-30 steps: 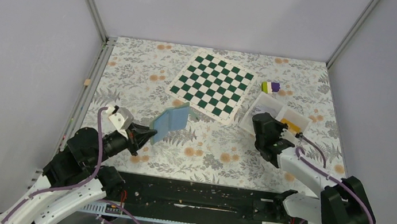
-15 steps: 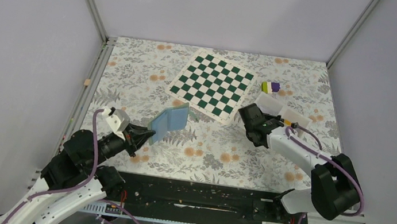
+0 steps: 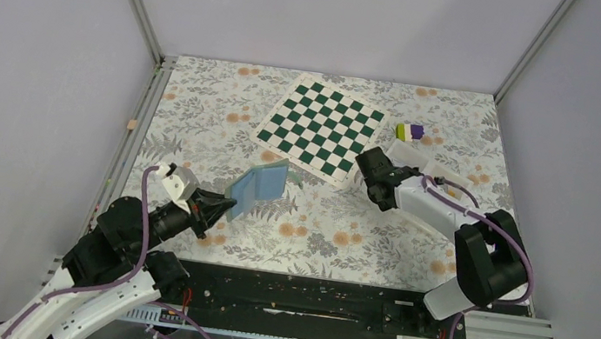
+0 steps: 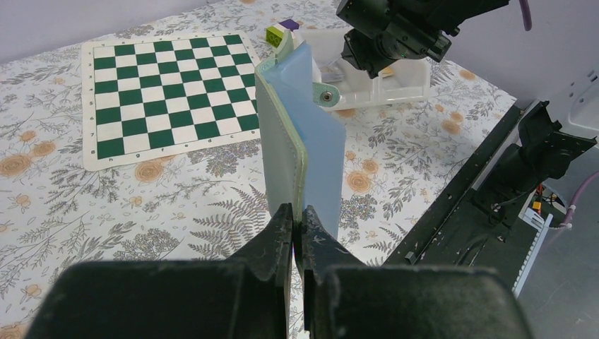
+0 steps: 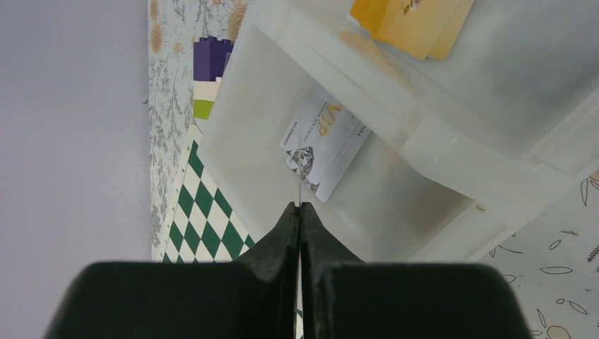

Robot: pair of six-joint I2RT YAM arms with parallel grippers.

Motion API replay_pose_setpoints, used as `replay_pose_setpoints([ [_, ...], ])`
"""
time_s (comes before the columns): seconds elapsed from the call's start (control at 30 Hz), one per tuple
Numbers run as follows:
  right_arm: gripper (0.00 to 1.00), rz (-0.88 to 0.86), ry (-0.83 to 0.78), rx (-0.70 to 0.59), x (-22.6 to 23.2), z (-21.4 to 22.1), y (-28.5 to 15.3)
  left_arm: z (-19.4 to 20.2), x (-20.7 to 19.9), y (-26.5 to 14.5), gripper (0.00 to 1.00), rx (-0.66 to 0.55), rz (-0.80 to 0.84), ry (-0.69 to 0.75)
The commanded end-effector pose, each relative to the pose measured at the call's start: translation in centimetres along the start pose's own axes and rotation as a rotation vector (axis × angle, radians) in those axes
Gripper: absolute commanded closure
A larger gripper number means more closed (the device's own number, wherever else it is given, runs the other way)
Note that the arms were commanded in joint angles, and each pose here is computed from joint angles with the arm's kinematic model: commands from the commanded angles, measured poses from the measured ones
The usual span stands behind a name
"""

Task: Take the credit cards out of the card holder
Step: Place the credit card in the storage box.

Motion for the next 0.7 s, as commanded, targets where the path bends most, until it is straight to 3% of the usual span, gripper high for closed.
replay_pose_setpoints([
  [0.0, 1.0, -0.013, 0.651, -0.032, 3.5, -0.2, 0.4, -1.5, 0.1, 0.1, 1.0, -0.077, -0.001, 0.014],
  [0.27, 1.0, -0.02, 0.728, -0.019, 4.5, 1.3, 2.0, -1.0, -0.2, 0.5, 1.0, -0.056, 0.014, 0.013],
  [0.67, 1.0, -0.012, 0.723, -0.044, 4.8, 2.6, 3.4, -1.1, -0.4, 0.5, 1.0, -0.065, 0.024, 0.019],
])
Point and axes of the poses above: each gripper's point midway between its finger pads, its own y axis out along the fingers, its own x axis along the line the jaws close on, z = x × y, the point moved 5 cm from there along -y, back along the fingers, and after that the axes turned 12 degrees about y, right-handed, at the moved point
